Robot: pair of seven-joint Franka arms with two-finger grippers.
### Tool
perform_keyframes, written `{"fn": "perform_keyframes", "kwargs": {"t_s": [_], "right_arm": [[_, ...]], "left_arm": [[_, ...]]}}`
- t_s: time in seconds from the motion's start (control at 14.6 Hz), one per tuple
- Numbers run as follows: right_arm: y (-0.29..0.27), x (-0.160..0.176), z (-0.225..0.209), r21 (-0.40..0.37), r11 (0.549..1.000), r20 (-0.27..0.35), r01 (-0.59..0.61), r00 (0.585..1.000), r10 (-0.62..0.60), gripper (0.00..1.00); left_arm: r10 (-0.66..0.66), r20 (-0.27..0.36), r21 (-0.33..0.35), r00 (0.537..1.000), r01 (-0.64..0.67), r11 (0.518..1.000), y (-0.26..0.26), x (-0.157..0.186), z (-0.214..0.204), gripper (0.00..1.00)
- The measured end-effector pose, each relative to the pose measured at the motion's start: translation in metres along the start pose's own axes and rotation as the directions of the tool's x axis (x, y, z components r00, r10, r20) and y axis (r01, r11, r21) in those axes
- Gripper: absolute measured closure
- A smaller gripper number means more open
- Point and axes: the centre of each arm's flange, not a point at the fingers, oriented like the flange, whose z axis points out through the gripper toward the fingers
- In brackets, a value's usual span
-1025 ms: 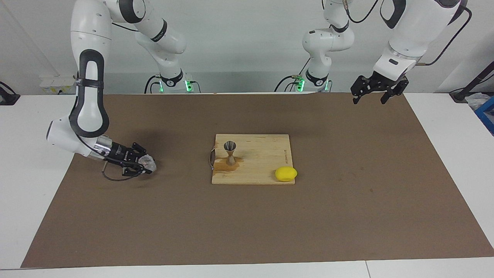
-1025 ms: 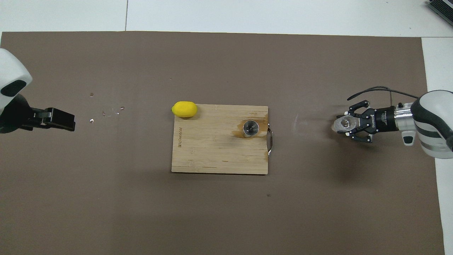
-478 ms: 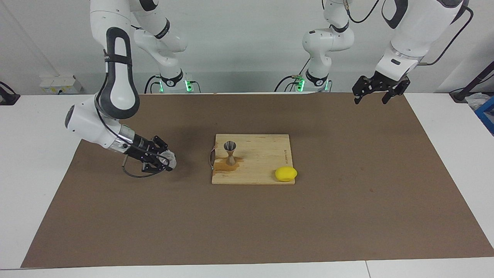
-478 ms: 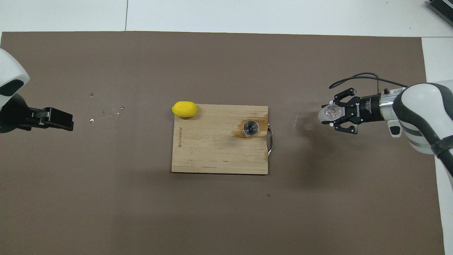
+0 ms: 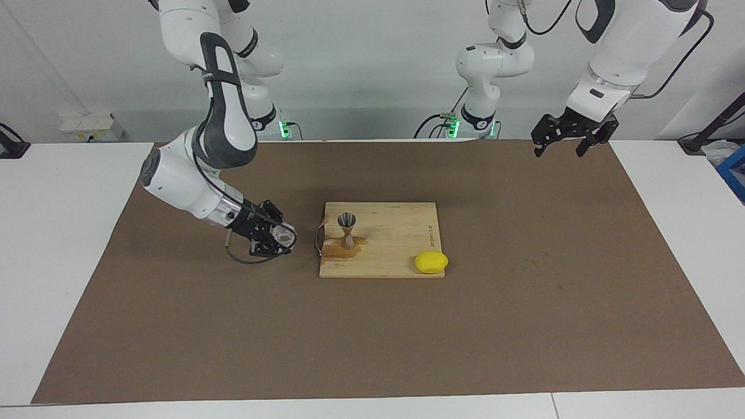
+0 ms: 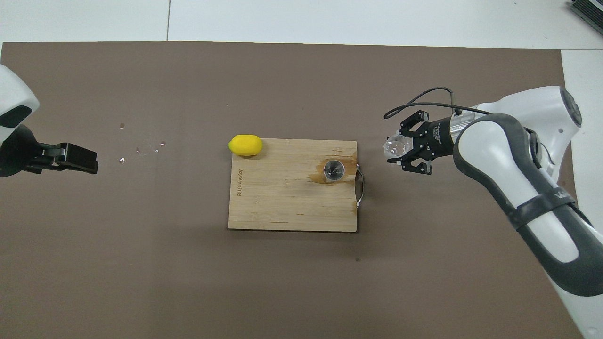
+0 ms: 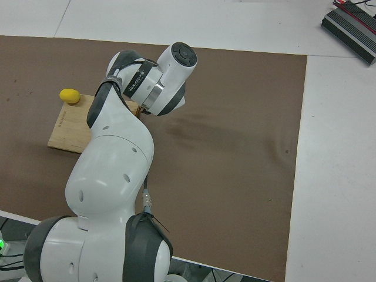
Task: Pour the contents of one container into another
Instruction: 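Lift the clear cup and carry it above the glass on the board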
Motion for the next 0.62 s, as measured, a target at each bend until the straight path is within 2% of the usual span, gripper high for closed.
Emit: {"fn": "perform_keyframes", "kwargs": {"t_s": [0.62], "right_arm": [[0.003, -0.07, 0.019, 0.019, 0.999, -0.098, 0.03, 0.995, -0.028, 0.49]], "left_arm": [[0.0, 0.0, 0.0, 1.0, 0.0, 1.0, 0.0, 0.0, 0.0, 0.0]]}}
